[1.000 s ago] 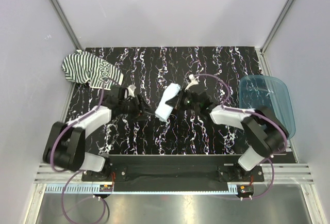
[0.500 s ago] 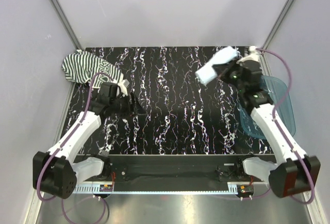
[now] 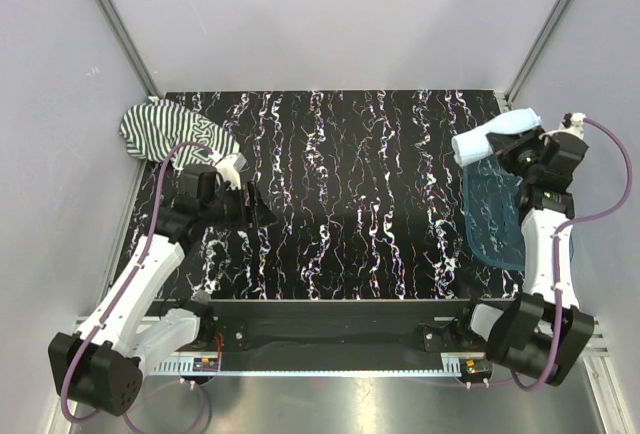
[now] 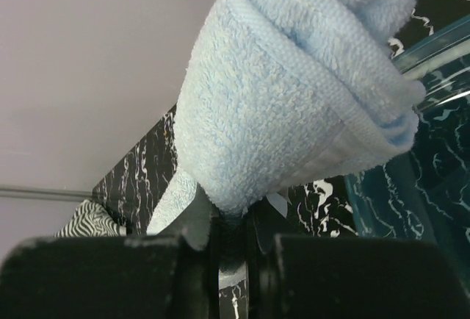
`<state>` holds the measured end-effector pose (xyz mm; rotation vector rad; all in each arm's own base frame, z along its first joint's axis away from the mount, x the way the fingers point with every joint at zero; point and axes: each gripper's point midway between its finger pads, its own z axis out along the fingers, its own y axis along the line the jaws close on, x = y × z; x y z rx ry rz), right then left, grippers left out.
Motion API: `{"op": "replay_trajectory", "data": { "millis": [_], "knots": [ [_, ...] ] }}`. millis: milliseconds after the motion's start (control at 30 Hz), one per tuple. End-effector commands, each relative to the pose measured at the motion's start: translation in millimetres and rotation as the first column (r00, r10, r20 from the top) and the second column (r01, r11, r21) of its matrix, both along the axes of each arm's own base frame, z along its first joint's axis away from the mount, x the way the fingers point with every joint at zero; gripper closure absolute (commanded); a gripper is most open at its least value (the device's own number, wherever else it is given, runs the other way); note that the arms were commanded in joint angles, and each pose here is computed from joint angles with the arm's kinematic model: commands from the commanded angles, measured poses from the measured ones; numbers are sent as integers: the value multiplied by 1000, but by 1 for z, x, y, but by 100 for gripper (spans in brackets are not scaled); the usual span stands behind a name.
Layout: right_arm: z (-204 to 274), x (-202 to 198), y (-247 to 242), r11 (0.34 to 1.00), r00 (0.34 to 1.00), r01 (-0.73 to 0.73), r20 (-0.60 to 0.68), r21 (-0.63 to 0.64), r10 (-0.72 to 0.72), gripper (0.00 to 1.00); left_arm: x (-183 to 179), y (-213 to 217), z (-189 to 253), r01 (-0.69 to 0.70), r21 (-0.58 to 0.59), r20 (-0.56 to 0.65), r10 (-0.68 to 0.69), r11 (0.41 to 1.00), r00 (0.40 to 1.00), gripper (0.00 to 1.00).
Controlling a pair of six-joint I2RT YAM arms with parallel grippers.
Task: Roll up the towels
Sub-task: Place the rolled towel into the container
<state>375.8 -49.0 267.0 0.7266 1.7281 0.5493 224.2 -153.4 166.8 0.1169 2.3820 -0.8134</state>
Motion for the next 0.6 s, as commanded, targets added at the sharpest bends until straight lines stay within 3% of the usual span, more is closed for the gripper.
{"op": "replay_trajectory", "data": {
  "millis": [0,233,567],
  "knots": [
    [22,6,-18,999,989,-39,140,13,37,100,5,-1,11,18,-14,71,-17,1000,997,34],
    [-9,0,-66,995,991,16,127,101,-29,100,5,-3,10,26,-18,66,-25,1000,997,34],
    [-66,17,-97,979,995,65,58,195,-78,100,4,-4,8,27,-21,59,-26,999,998,34]
  ]
}}
